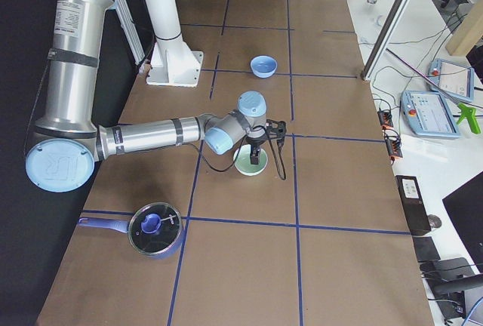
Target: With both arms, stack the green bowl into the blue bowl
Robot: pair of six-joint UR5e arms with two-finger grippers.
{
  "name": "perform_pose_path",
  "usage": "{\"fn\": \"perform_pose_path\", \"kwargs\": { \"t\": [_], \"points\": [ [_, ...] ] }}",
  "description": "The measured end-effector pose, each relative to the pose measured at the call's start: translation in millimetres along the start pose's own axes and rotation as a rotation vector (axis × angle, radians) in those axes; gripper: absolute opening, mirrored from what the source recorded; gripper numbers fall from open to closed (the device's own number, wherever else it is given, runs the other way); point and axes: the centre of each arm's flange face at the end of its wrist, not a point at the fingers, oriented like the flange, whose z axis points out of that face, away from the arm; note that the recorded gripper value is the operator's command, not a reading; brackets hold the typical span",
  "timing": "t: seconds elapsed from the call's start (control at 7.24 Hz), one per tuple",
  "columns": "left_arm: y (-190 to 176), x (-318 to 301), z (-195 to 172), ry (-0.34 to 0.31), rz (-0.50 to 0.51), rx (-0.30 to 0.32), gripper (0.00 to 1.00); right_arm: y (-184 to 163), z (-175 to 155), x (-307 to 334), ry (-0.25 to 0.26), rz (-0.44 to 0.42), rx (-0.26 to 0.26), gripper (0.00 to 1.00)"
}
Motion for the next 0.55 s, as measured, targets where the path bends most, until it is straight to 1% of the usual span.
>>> {"fn": "perform_pose_path", "kwargs": {
  "t": [0.28,0.41,0.55],
  "points": [
    [-1.7,4.8,-4.9,-0.002,-0.017,0.010,1.00,20.7,30.7,44.9,-0.033,-0.013,0.025,0.93],
    [-1.9,5.4,-5.3,-0.002,-0.019,0.011,1.00,27.3,37.6,60.9,-0.030,-0.017,0.025,0.88],
    [-1.9,5.6,-5.4,-0.002,-0.020,0.011,1.00,31.0,45.3,73.2,-0.018,-0.021,0.018,0.54]
  ]
}}
